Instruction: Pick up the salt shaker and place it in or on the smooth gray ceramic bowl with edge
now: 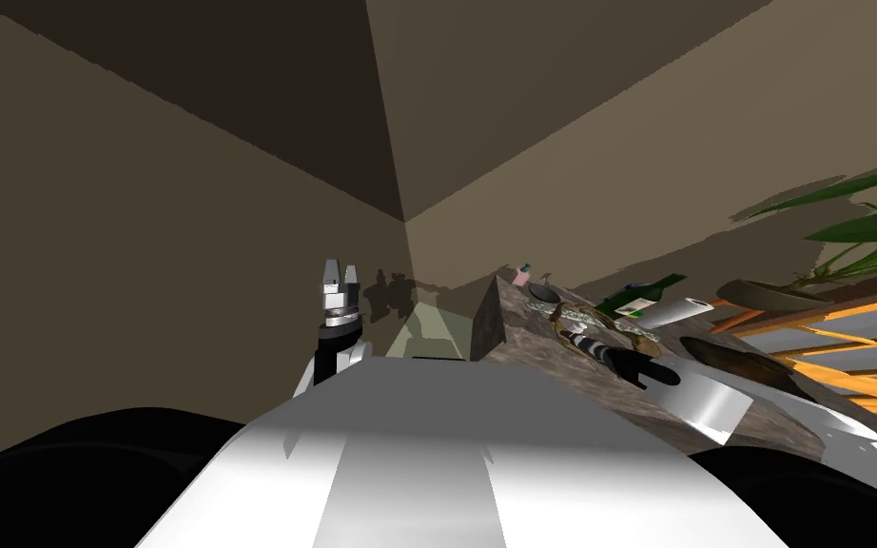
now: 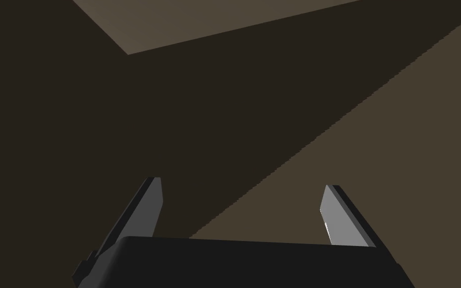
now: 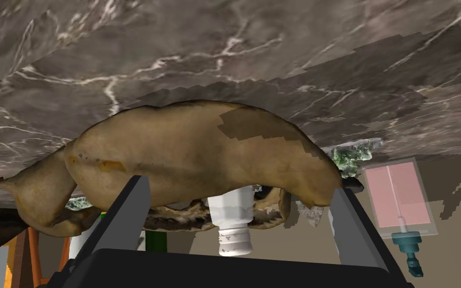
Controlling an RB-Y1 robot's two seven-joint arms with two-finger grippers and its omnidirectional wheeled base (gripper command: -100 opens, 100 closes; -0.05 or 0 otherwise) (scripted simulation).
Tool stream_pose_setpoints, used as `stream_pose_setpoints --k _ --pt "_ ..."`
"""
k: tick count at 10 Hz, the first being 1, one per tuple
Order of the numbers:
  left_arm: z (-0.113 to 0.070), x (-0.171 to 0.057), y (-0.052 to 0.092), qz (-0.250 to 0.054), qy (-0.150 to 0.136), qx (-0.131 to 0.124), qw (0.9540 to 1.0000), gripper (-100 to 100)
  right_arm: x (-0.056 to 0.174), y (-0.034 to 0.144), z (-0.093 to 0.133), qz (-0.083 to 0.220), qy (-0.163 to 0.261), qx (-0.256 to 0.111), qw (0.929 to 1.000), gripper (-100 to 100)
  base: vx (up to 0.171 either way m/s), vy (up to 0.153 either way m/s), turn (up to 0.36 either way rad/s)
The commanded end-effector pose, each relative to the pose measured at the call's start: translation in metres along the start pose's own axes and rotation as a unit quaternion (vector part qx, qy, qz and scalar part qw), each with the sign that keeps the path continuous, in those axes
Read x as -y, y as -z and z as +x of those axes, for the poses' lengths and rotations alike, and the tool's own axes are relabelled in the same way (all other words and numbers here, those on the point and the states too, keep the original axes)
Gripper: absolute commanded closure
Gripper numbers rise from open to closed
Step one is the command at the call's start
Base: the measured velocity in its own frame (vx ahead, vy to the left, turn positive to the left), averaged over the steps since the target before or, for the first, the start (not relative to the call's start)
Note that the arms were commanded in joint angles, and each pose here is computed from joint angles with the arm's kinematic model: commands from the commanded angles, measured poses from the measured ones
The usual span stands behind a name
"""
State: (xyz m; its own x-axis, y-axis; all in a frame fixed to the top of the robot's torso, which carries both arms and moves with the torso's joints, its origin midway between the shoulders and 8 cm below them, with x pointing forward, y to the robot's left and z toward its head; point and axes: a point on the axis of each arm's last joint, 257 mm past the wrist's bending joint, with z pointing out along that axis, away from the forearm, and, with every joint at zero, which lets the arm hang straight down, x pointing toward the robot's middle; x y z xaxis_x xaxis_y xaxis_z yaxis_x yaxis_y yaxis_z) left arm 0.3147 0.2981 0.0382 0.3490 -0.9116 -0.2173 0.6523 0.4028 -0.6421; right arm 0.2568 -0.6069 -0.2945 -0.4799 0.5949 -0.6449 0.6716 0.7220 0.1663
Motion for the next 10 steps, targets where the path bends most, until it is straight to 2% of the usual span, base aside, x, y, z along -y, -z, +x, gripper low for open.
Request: stream_pose_setpoints --k 1,3,5,6,7,8,9,10 --pt "0.0 0.0 0.0 0.0 0.0 0.0 1.0 0 0.012 -0.001 -0.012 0.022 0.012 0.005 0.9997 -100 0.033 -0.072 0.094" --pt "0.0 0.0 0.0 0.0 0.0 0.0 1.0 0 0.022 -0.001 -0.029 0.044 0.027 0.013 0.9986 -100 0.04 -0.076 0.108" --pt "0.0 0.0 0.0 0.0 0.0 0.0 1.0 0 0.021 -0.001 -0.032 0.042 0.027 0.014 0.9986 -100 0.049 -0.041 0.066" --pt "0.0 0.0 0.0 0.0 0.0 0.0 1.0 0 0.021 -0.001 -0.033 0.044 0.028 0.014 0.9985 0 0.006 -0.005 -0.002" --pt "0.0 0.0 0.0 0.0 0.0 0.0 1.0 0 0.034 -0.004 -0.028 0.048 0.023 0.016 0.9984 -100 0.026 -0.011 0.102" --pt "0.0 0.0 0.0 0.0 0.0 0.0 1.0 0 0.041 -0.006 -0.025 0.051 0.02 0.017 0.9984 -100 0.043 -0.013 0.109" --pt "0.0 0.0 0.0 0.0 0.0 0.0 1.0 0 0.036 -0.006 -0.026 0.049 0.021 0.017 0.9984 -100 0.018 -0.005 0.016" --pt "0.0 0.0 0.0 0.0 0.0 0.0 1.0 0 0.036 -0.006 -0.026 0.049 0.021 0.017 0.9984 100 0.0 0.0 0.0"
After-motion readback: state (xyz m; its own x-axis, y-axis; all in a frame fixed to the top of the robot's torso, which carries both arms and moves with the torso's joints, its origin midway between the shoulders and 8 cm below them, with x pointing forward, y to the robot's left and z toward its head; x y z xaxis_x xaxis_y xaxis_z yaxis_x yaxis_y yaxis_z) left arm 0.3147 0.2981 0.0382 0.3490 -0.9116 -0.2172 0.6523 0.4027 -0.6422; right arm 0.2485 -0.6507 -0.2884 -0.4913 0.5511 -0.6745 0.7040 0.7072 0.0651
